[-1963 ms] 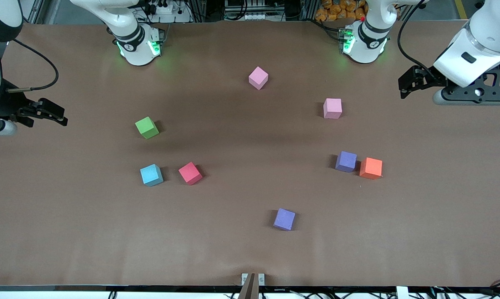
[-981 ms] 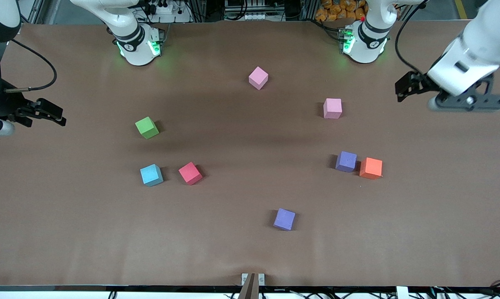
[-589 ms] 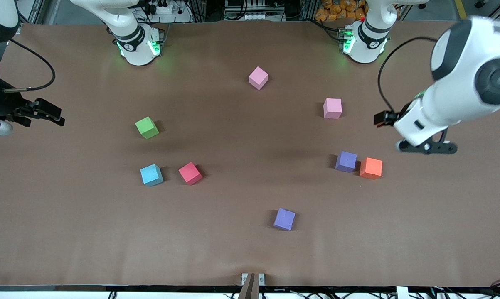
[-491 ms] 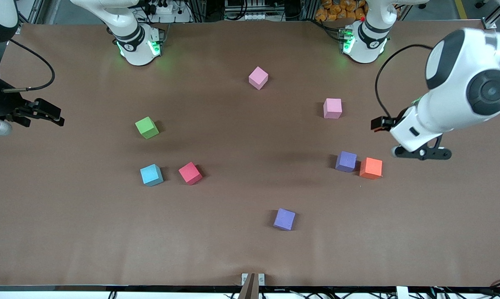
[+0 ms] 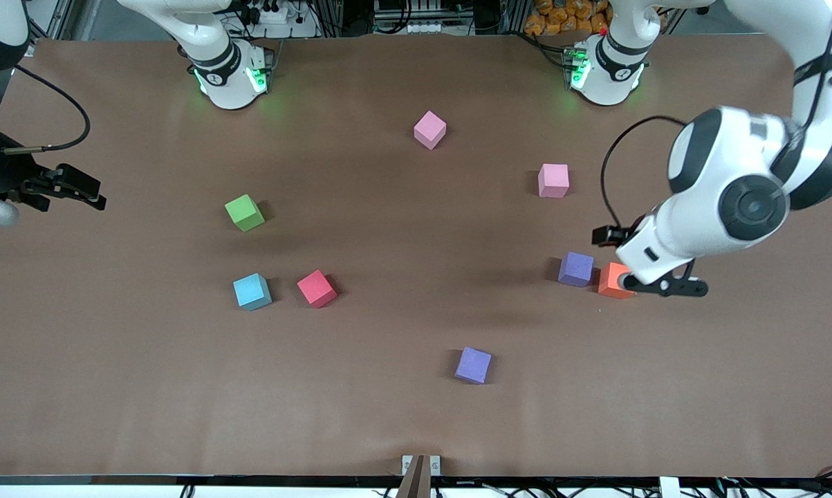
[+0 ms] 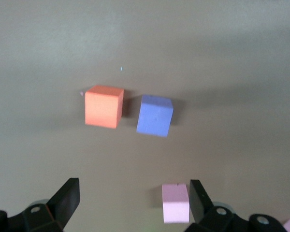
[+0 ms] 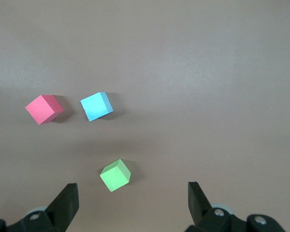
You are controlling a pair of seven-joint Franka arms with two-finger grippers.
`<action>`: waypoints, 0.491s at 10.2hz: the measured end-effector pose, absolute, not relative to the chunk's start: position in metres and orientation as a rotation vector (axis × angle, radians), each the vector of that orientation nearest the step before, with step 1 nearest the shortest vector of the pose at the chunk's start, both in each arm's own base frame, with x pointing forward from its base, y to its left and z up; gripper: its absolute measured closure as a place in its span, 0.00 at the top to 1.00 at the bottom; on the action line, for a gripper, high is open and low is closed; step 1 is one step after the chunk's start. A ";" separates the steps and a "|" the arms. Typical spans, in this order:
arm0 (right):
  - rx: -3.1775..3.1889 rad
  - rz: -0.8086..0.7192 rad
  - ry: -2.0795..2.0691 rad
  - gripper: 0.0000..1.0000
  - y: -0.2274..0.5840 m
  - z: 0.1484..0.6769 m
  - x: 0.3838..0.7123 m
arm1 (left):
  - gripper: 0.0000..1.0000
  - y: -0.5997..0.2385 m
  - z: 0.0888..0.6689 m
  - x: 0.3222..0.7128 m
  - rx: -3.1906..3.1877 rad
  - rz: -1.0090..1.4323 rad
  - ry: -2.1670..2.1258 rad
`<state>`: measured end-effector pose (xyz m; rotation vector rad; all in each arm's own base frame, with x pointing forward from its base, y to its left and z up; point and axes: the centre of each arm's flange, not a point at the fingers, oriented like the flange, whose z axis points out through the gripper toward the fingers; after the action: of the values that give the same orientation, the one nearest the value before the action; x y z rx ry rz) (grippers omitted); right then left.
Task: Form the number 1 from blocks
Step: 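Move the left gripper down over the purple cube beside the orange cube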
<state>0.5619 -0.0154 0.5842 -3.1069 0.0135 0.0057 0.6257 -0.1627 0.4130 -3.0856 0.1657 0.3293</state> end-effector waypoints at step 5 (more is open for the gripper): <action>-3.125 -0.012 0.003 1.00 -0.015 0.590 0.562 | 1.00 -0.164 0.351 0.649 -3.075 0.271 0.186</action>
<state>0.5624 -0.0149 0.5895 -3.1254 0.0030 -0.0123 0.6486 -0.1643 0.3508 -3.0750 0.1857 0.2714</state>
